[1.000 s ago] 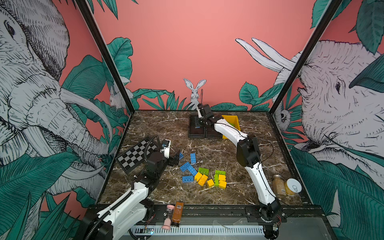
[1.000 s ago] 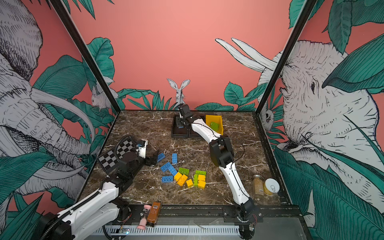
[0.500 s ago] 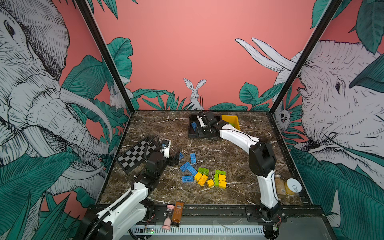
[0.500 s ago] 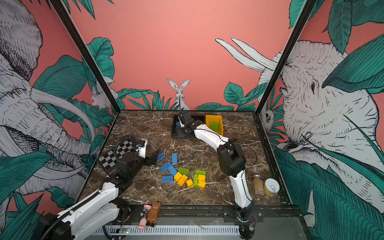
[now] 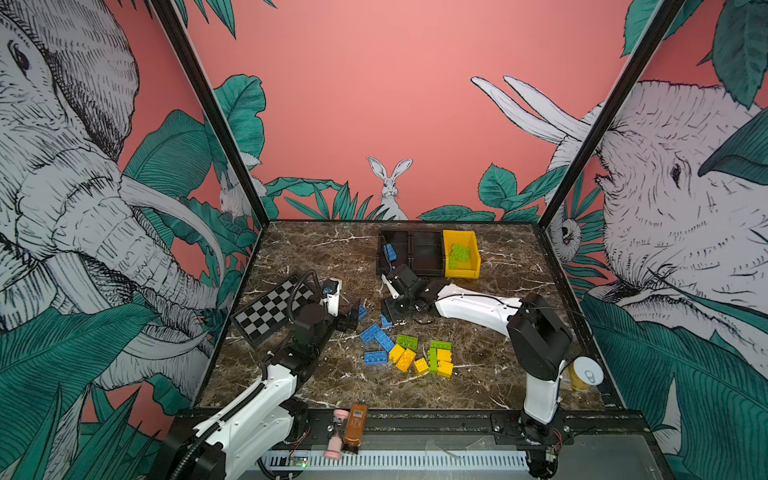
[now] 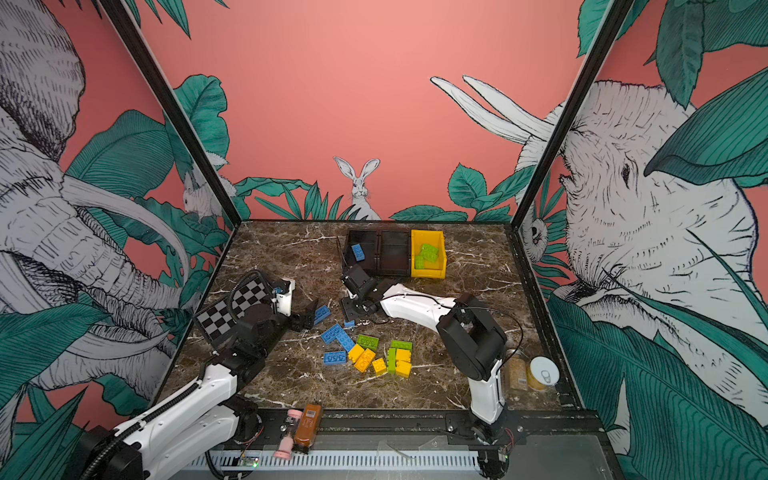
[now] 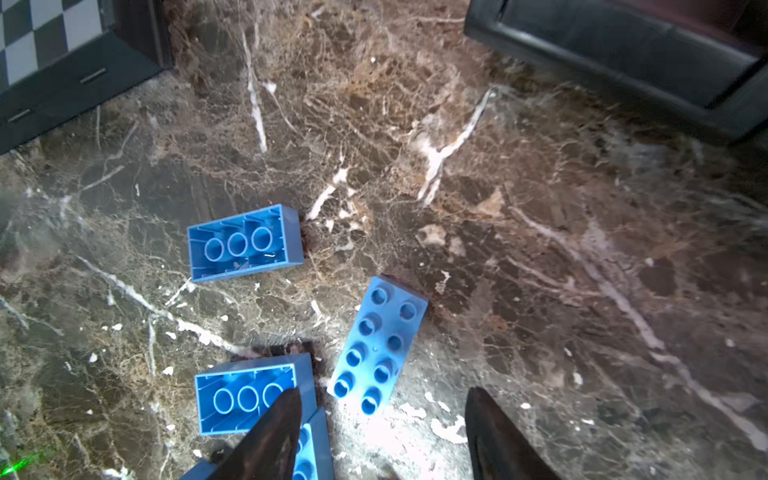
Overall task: Sort the legos into containers by color
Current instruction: 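Return the right gripper to the blue bricks and grasp another one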
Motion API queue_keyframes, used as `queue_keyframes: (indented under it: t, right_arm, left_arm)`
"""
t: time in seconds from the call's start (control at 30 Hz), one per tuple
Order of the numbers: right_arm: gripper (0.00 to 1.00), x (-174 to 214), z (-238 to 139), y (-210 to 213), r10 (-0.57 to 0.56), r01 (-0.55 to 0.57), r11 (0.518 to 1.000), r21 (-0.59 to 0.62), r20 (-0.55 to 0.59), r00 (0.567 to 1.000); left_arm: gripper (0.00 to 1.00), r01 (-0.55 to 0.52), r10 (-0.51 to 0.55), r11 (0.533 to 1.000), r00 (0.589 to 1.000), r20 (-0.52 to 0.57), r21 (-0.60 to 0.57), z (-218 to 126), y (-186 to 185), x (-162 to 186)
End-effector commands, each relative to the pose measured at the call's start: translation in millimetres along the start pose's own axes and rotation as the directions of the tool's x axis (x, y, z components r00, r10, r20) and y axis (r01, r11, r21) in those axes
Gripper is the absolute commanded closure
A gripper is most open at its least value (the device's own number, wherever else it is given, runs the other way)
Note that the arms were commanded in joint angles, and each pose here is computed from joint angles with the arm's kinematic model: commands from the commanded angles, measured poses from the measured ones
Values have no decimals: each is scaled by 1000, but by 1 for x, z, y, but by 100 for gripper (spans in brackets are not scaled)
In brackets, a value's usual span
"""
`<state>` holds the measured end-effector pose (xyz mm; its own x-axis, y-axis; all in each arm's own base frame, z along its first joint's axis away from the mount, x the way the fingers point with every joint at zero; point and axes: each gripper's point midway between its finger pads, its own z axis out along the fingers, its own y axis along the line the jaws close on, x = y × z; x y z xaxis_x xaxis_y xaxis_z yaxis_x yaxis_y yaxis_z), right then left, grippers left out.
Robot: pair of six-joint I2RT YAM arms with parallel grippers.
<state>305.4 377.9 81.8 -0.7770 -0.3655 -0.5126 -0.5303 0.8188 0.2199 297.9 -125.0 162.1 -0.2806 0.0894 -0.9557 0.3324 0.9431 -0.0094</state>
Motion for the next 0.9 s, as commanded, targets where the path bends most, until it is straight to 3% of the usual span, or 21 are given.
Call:
queue_keyframes:
  t: [0.0,0.6,0.87]
  right_arm:
    - [37,-3,6,6,16,-16,1000,-5,14,1000]
    - [38,11,51,-3,15,-12,999,44,-57,998]
    - [51,15,59,-5,20,-16,999,49,-66,998]
  left_arm:
    - [1,4,-4,1000,1000,19,5,0,0,-2]
    - [1,5,-5,1000,1000,25,-7,-2,2,-3]
    - [1,4,-4,1000,1000,22,-8,-1,2,-2]
